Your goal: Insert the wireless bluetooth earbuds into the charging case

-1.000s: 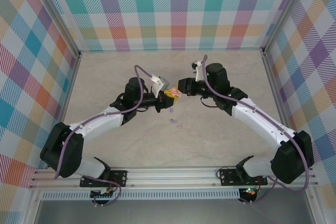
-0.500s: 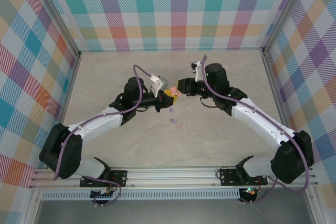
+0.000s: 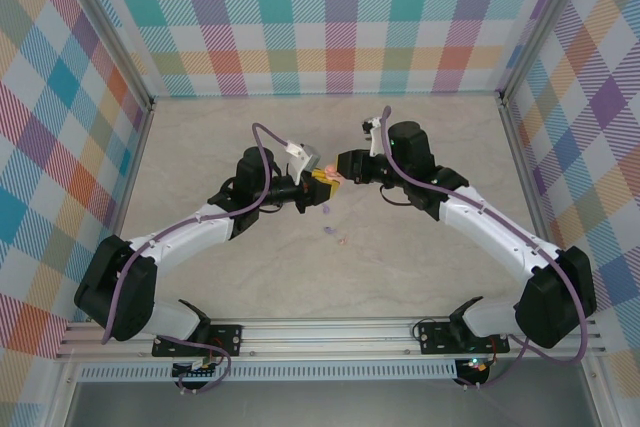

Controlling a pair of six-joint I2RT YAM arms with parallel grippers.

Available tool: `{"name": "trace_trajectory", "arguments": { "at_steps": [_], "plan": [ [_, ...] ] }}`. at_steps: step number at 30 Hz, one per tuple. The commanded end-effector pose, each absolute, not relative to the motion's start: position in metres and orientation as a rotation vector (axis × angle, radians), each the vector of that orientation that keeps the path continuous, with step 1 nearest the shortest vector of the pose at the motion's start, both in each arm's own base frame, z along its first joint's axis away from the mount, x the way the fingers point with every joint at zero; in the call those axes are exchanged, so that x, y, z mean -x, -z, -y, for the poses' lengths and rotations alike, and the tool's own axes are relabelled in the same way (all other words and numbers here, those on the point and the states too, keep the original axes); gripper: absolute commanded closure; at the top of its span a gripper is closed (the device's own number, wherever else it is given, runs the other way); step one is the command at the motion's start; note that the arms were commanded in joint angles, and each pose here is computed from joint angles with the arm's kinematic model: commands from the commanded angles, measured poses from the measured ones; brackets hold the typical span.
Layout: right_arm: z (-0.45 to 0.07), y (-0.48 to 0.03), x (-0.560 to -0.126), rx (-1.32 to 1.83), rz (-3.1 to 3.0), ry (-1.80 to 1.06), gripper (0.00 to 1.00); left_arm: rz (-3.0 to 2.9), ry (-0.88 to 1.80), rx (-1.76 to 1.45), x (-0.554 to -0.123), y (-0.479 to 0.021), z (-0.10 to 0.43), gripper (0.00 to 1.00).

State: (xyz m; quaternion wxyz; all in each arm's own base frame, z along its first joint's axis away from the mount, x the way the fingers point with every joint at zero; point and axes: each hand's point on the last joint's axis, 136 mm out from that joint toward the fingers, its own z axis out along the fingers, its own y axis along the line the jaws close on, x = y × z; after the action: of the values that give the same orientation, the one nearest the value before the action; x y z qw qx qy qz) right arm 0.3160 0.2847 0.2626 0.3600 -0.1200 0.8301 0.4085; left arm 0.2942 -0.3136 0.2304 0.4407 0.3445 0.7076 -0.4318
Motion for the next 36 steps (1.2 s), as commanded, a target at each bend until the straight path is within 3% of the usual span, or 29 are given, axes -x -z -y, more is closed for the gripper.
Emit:
{"name": "trace_trajectory", "arguments": {
  "at_steps": [1,36],
  "plan": [
    [-0.288,-0.266,-0.318,0.34,-2.113,-1.036,0.71,-1.649,1.076,-0.848,-0.295,-0.266,0.319,0.84],
    [-0.289,-0.252,-0.316,0.339,-2.17,-0.968,0.69,-1.643,1.031,-0.809,-0.299,-0.267,0.313,0.84]
  ]
}}
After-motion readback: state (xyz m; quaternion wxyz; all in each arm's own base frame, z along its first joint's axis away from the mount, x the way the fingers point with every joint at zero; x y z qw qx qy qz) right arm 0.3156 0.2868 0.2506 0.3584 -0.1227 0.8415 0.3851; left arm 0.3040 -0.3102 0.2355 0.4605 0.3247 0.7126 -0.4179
